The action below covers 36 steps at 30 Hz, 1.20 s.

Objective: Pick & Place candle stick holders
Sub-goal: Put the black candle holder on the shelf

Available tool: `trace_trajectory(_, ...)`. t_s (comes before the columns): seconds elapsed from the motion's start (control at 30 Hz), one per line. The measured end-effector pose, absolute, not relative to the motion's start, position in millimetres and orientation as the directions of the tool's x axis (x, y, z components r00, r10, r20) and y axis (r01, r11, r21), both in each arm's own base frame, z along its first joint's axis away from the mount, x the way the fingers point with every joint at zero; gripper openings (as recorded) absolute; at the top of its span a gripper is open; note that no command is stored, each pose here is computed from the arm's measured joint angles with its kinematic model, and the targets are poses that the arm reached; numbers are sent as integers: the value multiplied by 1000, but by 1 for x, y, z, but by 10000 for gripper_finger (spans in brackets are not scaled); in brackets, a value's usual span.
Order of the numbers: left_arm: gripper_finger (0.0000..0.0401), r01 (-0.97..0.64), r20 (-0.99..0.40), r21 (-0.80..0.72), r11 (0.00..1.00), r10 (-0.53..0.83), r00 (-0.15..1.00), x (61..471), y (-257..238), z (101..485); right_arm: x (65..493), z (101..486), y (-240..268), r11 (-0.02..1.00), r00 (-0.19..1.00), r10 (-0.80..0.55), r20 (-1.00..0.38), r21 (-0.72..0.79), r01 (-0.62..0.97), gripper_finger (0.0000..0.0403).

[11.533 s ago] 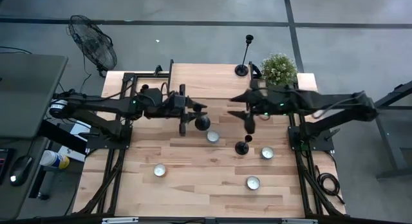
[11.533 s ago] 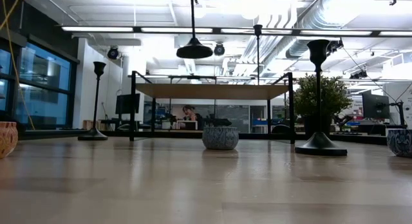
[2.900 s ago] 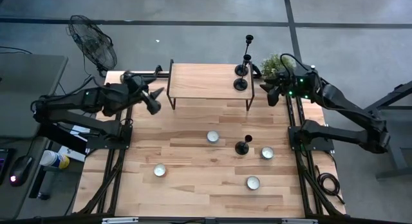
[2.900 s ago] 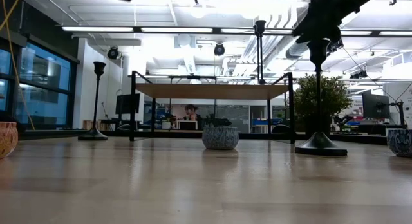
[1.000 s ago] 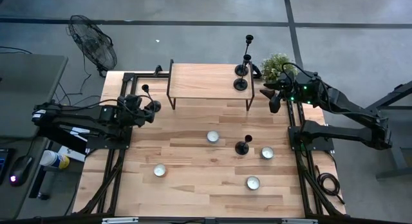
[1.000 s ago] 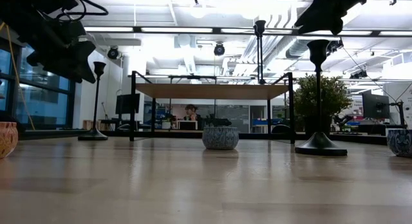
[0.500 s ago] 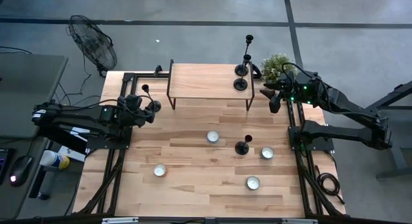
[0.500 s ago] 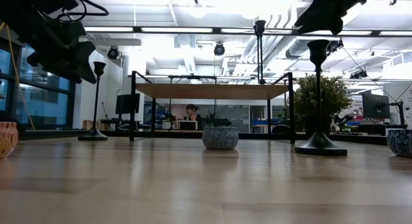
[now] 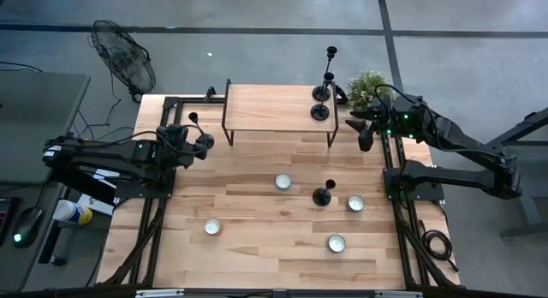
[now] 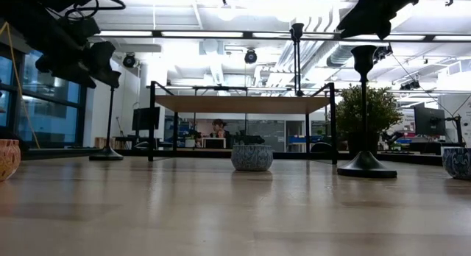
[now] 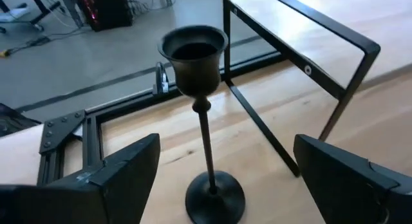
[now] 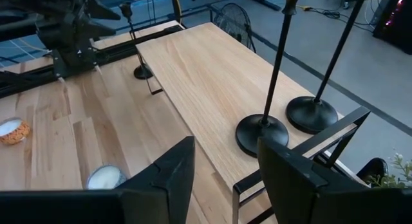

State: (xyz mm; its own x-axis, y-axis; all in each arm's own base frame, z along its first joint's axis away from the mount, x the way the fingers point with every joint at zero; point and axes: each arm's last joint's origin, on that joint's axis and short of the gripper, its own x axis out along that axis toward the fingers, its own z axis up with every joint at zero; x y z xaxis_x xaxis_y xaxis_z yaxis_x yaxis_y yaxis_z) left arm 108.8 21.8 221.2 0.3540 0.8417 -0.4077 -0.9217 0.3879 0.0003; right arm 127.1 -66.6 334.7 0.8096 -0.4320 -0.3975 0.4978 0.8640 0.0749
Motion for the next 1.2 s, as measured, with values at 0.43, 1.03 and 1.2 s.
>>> trace_trajectory(0.43,351,-948,-292,-68,311,903,317,115,23,229,127,335,-67,871,812,-433,-390,51,489,157)
trace_trajectory(1.03,350,-984,-285,-4,177,943,171,122,36,221,129,341,-68,880,832,-443,-334,16,475,154)
trace_trajectory(1.2,350,-992,-291,-5,122,949,118,124,47,222,129,341,-68,883,832,-443,-334,0,470,154)
